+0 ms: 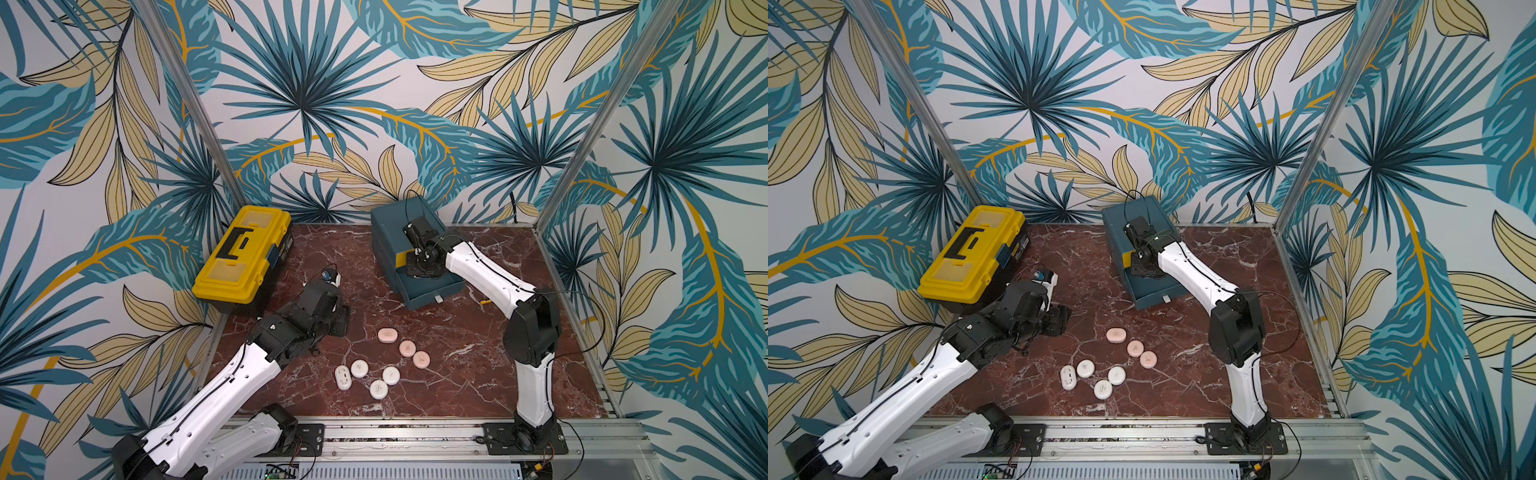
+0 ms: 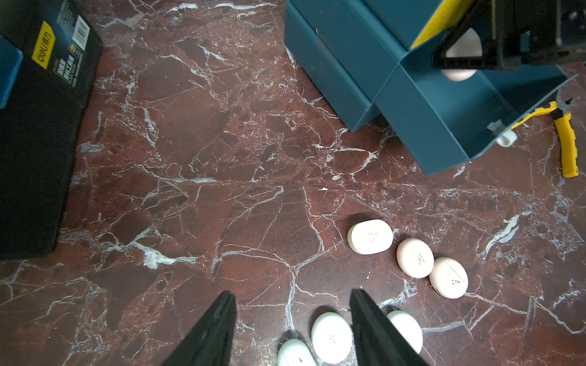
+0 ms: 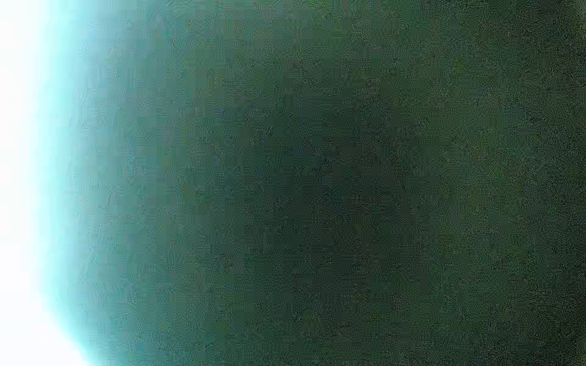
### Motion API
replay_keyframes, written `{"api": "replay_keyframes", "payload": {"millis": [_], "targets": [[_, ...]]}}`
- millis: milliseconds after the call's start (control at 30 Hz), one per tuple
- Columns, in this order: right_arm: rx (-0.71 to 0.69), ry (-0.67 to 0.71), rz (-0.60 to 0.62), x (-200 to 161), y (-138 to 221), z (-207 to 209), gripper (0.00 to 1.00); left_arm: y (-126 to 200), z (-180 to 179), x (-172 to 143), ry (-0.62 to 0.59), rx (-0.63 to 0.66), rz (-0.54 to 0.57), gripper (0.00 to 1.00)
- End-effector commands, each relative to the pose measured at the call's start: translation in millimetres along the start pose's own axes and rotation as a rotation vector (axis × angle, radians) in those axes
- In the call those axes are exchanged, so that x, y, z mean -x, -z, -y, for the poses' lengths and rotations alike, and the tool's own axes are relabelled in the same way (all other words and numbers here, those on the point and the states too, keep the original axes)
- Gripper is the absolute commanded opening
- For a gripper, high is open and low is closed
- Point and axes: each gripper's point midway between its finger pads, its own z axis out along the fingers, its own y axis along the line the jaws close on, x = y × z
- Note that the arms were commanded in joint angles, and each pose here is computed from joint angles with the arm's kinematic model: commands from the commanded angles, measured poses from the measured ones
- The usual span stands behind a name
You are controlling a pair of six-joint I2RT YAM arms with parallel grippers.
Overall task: Put the bluetooth earphones in the drawer according to color
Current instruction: Adjust the storage box at the center of the board.
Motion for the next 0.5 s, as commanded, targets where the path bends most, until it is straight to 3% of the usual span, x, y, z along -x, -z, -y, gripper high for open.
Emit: {"api": "replay_keyframes", "payload": {"millis": [0, 133, 467], "targets": [[-0.010, -0.015, 0.054, -3, 7, 8, 0.52, -2, -4, -6, 0.011, 0.009, -0.009, 0.62], [0.007, -0.027, 0.110, 2, 9, 9, 0.52, 0, -5, -5, 0.009, 0.014, -0.005, 0.62], [0.079, -0.012, 0.121, 26, 9, -19, 0.52, 3, -7, -6, 0.009, 0.019, -0.002, 0.62]]}}
